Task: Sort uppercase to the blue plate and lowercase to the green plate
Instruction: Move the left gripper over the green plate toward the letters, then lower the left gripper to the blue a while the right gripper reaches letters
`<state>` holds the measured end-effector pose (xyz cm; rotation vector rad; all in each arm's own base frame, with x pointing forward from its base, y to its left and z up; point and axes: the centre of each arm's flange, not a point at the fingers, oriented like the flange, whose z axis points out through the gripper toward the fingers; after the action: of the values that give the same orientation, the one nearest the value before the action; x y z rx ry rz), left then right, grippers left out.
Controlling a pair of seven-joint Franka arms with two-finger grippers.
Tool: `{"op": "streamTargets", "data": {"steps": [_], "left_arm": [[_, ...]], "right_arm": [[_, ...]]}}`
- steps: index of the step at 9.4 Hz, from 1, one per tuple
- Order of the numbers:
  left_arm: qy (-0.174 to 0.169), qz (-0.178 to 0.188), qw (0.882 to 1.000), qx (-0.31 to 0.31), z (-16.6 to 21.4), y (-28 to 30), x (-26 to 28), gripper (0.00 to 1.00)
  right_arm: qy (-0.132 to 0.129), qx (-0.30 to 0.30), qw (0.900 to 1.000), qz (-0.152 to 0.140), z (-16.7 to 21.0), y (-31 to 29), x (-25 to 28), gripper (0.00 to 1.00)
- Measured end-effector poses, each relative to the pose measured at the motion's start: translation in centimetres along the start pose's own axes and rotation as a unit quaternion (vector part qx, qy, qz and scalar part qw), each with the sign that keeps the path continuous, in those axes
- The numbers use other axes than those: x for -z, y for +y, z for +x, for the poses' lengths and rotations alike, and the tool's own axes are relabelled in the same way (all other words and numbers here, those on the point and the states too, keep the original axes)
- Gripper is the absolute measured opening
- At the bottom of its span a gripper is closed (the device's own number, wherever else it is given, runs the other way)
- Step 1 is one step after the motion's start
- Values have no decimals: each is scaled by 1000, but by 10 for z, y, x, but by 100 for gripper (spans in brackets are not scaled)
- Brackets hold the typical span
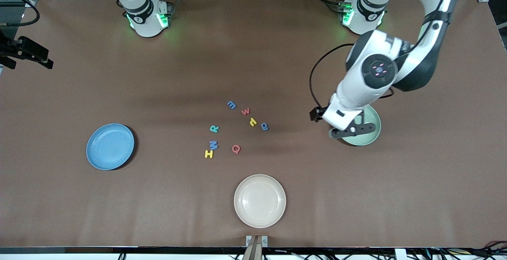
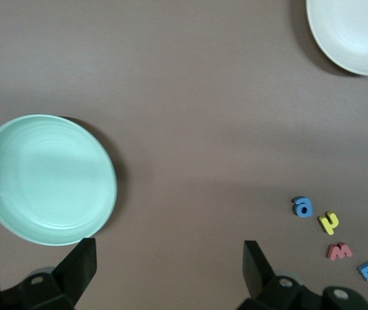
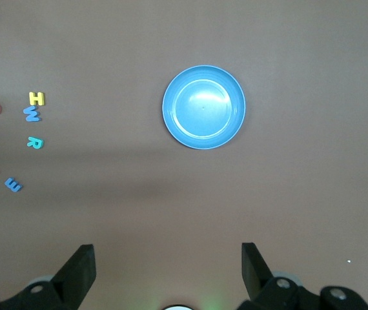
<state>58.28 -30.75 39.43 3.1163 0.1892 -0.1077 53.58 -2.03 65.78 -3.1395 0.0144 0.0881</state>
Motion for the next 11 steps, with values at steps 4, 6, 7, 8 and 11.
{"op": "streamTargets", "data": {"steps": [4, 6, 7, 8, 11], "left_arm": [[-1, 21, 1000, 22, 3, 24, -45, 100], [-2, 22, 999, 26, 6, 23, -51, 100], [-2, 22, 999, 26, 7, 23, -52, 100], [0, 19, 999, 26, 8, 23, -53, 100], [7, 10, 1000, 26, 15, 29, -61, 100]], "right_arm": [[-15, -1, 1000, 0, 10, 2, -16, 100], [-15, -1, 1000, 0, 11, 2, -17, 100], [-15, -2, 1000, 0, 12, 2, -17, 100], [-16, -2, 1000, 0, 12, 2, -18, 100], [-17, -2, 1000, 0, 14, 2, -20, 100]]}}
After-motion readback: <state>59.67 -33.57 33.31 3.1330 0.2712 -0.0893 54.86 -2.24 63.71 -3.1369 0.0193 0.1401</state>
